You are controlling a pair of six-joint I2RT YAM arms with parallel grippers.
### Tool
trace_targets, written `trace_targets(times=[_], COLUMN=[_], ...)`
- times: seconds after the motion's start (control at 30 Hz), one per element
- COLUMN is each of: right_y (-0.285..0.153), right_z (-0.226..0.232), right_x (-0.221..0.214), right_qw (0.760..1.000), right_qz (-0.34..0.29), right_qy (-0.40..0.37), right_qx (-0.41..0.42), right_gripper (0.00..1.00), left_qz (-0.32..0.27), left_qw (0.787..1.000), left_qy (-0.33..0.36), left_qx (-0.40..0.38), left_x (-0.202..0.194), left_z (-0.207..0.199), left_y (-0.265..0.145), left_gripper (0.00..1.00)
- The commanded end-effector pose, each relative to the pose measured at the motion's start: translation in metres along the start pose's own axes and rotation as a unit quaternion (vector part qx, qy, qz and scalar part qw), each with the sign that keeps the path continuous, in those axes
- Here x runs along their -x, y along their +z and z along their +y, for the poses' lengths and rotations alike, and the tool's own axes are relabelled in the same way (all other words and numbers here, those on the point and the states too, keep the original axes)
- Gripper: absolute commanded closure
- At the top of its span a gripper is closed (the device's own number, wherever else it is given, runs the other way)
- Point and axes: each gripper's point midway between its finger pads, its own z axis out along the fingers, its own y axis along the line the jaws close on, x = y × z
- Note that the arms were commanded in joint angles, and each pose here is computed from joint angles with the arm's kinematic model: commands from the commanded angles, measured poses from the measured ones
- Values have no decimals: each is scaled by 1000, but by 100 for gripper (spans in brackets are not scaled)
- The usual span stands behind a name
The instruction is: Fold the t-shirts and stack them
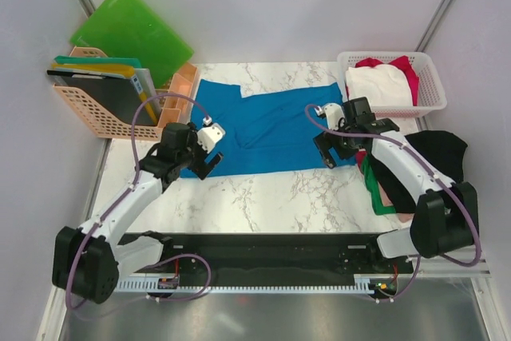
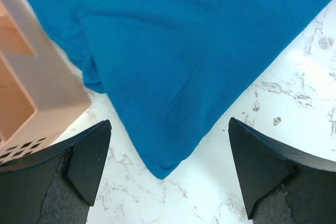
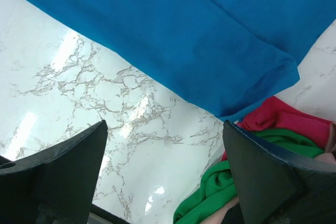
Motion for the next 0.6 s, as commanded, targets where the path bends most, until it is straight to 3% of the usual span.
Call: trace_targets(times=[0.0,0.27,0.57], right_y=[18,52,110], right_z=[-16,-46,-58], right_x=[8,65,75], right_qw=[1000,998,996], right_qz=[13,-1,20], right_qy=[9,26,53], right_qx=[-27,-61,-75], right_gripper=[2,2,2], left_qz=[-15,-15,55], left_qw=[999,997,993], left_qy=[-6,-28,-22], left_qx=[-36,-76,-103], left_x=[26,59,28], left_z=[-3,2,-3], left_y=[6,38,98], left_gripper=[0,0,0])
